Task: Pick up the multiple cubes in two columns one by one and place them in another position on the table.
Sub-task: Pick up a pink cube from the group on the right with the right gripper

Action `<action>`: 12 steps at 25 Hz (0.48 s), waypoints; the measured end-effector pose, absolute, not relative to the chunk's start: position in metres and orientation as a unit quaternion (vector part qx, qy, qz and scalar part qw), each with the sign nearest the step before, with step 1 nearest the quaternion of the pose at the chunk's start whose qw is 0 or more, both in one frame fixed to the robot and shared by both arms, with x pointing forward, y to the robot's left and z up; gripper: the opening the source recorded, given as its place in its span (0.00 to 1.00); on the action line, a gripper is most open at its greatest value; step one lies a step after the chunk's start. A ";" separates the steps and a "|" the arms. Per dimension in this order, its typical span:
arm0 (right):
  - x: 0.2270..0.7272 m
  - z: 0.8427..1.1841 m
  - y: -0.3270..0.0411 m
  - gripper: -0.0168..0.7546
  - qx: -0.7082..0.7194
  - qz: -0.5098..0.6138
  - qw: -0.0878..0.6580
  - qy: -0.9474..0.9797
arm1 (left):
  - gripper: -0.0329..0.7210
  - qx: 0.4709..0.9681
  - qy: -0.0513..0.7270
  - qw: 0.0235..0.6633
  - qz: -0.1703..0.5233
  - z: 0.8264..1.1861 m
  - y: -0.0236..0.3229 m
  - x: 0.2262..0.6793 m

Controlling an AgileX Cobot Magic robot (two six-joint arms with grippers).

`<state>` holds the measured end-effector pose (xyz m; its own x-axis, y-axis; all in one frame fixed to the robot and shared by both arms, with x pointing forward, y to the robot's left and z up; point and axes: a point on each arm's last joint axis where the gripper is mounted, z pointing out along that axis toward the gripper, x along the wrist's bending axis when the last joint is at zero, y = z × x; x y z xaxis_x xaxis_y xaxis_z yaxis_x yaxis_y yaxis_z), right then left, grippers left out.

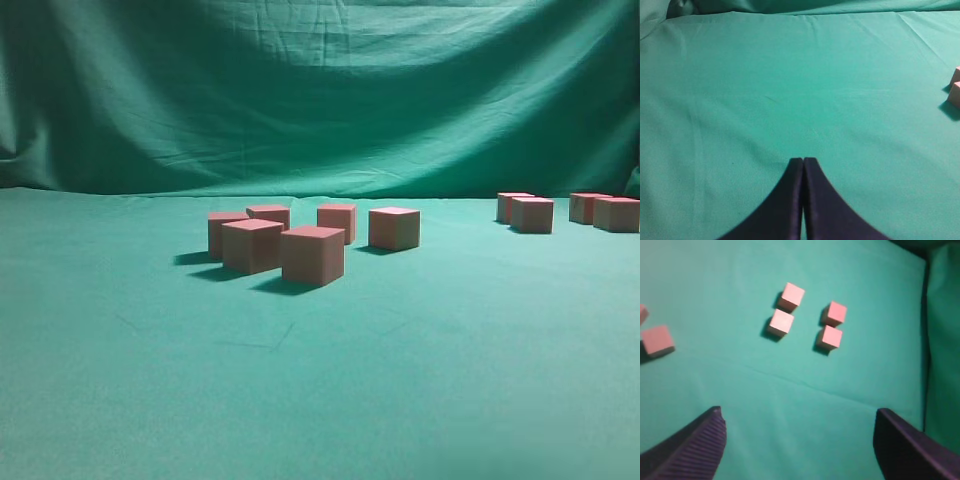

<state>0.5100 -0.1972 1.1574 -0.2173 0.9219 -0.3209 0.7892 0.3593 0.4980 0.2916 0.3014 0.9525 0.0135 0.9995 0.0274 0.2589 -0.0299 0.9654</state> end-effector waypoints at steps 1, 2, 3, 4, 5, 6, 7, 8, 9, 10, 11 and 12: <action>0.517 1.149 -0.203 0.75 0.573 0.115 0.277 0.763 | 0.04 0.571 0.551 0.426 0.435 0.953 0.301 0.292; 0.525 1.140 -0.210 0.73 0.597 0.116 0.255 0.752 | 0.04 0.571 0.551 0.426 0.435 0.953 0.301 0.292; 0.532 1.131 -0.217 0.74 0.617 0.116 0.233 0.742 | 0.04 0.571 0.551 0.426 0.435 0.953 0.301 0.292; 0.539 1.121 -0.219 0.74 0.635 0.120 0.202 0.736 | 0.04 0.571 0.551 0.426 0.435 0.953 0.301 0.292; 0.546 1.112 -0.222 0.74 0.649 0.125 0.172 0.730 | 0.04 0.571 0.551 0.426 0.435 0.953 0.301 0.292; 0.552 1.103 -0.223 0.74 0.655 0.129 0.143 0.730 | 0.04 0.571 0.551 0.426 0.435 0.953 0.301 0.292; 0.557 1.097 -0.224 0.74 0.655 0.134 0.126 0.733 | 0.04 0.571 0.551 0.426 0.435 0.953 0.301 0.292; 0.563 1.089 -0.221 0.74 0.653 0.140 0.110 0.736 | 0.04 0.571 0.551 0.426 0.435 0.953 0.301 0.292; 0.569 1.082 -0.220 0.74 0.653 0.145 0.102 0.736 | 0.04 0.571 0.551 0.426 0.435 0.953 0.301 0.292; 0.575 1.074 -0.219 0.74 0.652 0.145 0.098 0.738 | 0.04 0.571 0.551 0.426 0.435 0.953 0.301 0.292; 0.581 1.067 -0.217 0.74 0.651 0.149 0.097 0.738 | 0.04 0.571 0.551 0.426 0.435 0.953 0.301 0.292; 0.587 1.059 -0.215 0.74 0.650 0.151 0.096 0.738 | 0.04 0.571 0.551 0.426 0.435 0.953 0.301 0.292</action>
<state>0.5868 -0.2149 1.0594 -0.1355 0.9893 0.0547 0.9314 0.1084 0.3474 0.2916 0.3014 0.9525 0.0135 0.9995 0.0274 0.2589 -0.0299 0.9654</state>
